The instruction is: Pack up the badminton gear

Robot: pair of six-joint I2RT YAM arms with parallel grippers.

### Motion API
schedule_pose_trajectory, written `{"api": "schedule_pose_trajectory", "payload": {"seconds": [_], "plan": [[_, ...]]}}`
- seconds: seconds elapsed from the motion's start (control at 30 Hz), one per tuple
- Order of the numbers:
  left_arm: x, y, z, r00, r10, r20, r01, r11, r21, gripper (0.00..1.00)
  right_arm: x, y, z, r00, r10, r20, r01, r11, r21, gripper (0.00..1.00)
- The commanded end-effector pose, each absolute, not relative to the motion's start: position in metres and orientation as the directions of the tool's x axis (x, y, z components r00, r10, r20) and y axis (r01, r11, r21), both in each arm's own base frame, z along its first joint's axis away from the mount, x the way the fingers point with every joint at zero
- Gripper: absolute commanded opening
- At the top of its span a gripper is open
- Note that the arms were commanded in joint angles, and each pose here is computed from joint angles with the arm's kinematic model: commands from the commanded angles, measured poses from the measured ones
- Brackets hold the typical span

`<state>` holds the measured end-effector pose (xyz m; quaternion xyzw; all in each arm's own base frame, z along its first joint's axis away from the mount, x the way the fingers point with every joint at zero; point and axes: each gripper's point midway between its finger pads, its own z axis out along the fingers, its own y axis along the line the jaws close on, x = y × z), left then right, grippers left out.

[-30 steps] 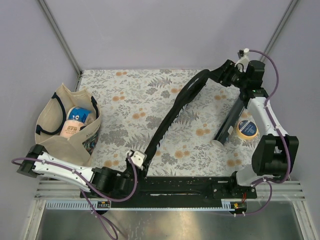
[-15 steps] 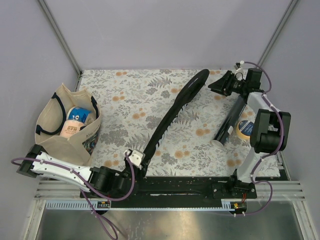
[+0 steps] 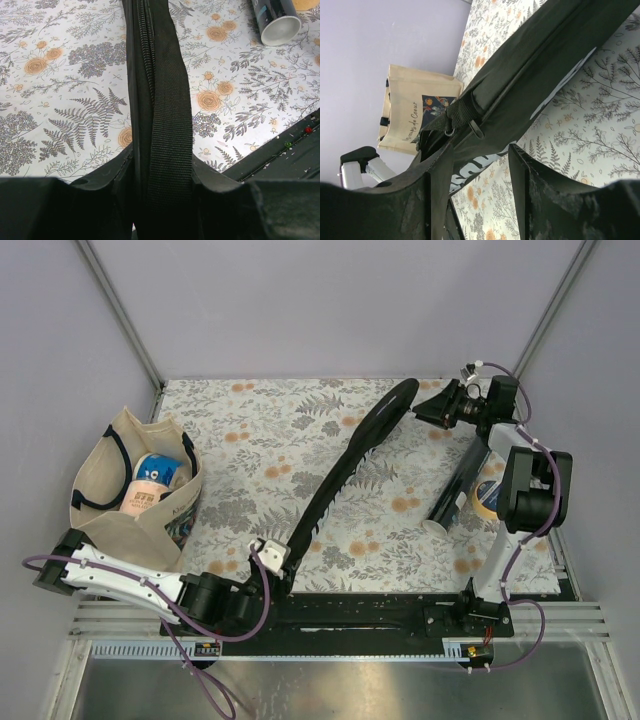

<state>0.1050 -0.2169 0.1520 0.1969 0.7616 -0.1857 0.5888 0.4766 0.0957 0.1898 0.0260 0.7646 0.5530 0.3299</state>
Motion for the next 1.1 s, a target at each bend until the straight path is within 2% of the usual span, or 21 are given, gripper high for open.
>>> {"api": "schedule_pose_trajectory", "payload": {"seconds": [0.0, 0.13, 0.33, 0.83, 0.93, 1.07], "plan": [[0.103, -0.229, 0.179, -0.257, -0.034, -0.966, 0.503, 0.848, -0.164, 0.0, 0.482, 0.114, 0.215, -0.768, 0.367, -0.524, -0.428, 0.315, 0.847, 0.56], [0.102, -0.23, 0.179, -0.255, -0.029, -0.967, 0.504, 0.849, -0.158, 0.0, 0.484, 0.119, 0.22, -0.763, 0.383, -0.521, -0.441, 0.28, 0.853, 0.52], [0.102, -0.231, 0.179, -0.254, -0.025, -0.967, 0.504, 0.85, -0.154, 0.0, 0.488, 0.119, 0.214, -0.765, 0.402, -0.503, -0.428, 0.266, 0.864, 0.42], [0.103, -0.23, 0.18, -0.254, -0.033, -0.967, 0.503, 0.849, -0.161, 0.0, 0.489, 0.118, 0.203, -0.773, 0.401, -0.492, -0.411, 0.274, 0.869, 0.32], [0.103, -0.23, 0.181, -0.253, -0.032, -0.967, 0.503, 0.85, -0.159, 0.0, 0.488, 0.118, 0.202, -0.775, 0.401, -0.489, -0.407, 0.275, 0.871, 0.21], [0.103, -0.23, 0.182, -0.25, -0.033, -0.968, 0.5, 0.851, -0.158, 0.0, 0.488, 0.118, 0.203, -0.77, 0.407, -0.492, -0.407, 0.281, 0.869, 0.0]]}}
